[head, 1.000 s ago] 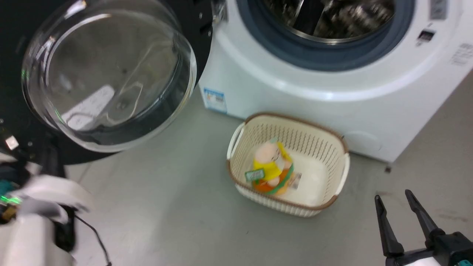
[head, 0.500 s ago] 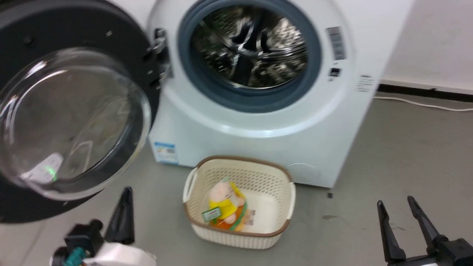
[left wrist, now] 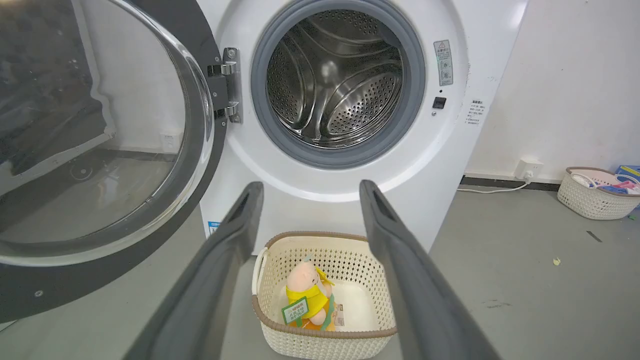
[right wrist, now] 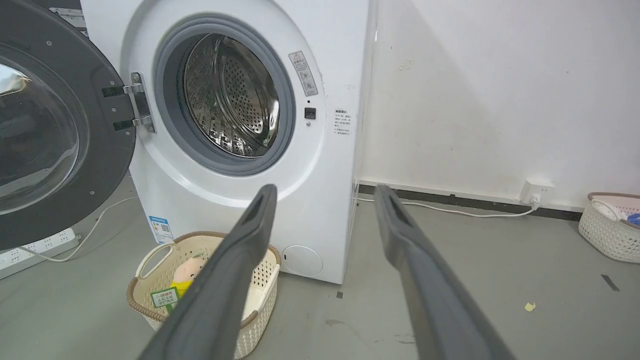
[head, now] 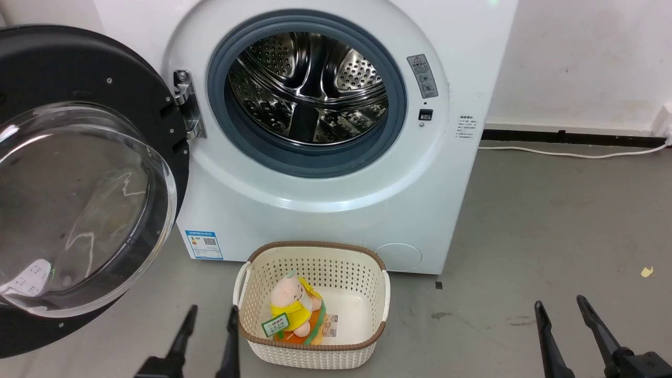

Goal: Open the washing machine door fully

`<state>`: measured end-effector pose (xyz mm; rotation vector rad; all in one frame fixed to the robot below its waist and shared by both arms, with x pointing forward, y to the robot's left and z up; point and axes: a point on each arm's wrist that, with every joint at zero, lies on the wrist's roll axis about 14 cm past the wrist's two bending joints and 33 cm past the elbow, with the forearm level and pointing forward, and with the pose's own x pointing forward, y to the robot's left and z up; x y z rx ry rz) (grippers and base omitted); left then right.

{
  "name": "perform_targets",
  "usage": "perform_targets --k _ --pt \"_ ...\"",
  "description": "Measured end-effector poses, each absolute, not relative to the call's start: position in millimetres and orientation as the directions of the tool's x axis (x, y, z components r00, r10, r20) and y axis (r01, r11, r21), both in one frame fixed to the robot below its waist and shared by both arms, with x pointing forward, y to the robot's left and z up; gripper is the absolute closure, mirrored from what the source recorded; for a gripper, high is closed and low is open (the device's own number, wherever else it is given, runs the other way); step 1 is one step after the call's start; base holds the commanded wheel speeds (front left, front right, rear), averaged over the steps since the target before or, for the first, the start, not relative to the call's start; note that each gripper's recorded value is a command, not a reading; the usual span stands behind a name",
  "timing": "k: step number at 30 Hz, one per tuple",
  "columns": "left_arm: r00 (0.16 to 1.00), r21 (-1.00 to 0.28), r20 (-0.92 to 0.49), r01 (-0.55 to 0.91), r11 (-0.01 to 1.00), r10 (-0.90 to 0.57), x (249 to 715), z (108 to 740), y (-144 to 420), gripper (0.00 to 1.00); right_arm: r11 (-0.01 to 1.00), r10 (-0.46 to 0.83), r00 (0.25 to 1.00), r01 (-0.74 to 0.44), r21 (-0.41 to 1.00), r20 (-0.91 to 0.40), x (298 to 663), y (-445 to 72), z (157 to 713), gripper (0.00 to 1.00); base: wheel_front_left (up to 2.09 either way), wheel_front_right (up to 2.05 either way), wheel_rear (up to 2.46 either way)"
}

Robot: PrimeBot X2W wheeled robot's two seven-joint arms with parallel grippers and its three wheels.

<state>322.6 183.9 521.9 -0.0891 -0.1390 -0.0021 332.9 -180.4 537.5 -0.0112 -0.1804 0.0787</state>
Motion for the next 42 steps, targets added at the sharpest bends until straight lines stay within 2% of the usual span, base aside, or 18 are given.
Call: perform_targets --k 10,27,28,42 --pt "0.994 -0.072 0.101 0.05 0.996 -0.043 317 510 168 0.0 0.998 0.063 0.985 -0.061 -0.016 0.158 331 -186 531 0.0 0.0 0.0 0.0" --pt "0.995 -0.075 0.095 0.036 0.997 -0.028 317 508 169 0.0 0.997 0.078 0.986 -0.078 -0.006 0.147 332 -180 527 0.0 0.0 0.0 0.0" --pt "0.995 -0.077 0.095 0.035 0.996 -0.028 317 508 169 1.0 0.997 0.078 0.986 -0.078 -0.006 0.146 333 -180 527 1.0 0.0 0.0 0.0" --pt "0.997 -0.076 0.075 0.037 0.996 -0.031 319 505 168 1.0 0.997 0.079 0.989 -0.078 -0.005 0.127 334 -180 524 1.0 0.0 0.0 0.0"
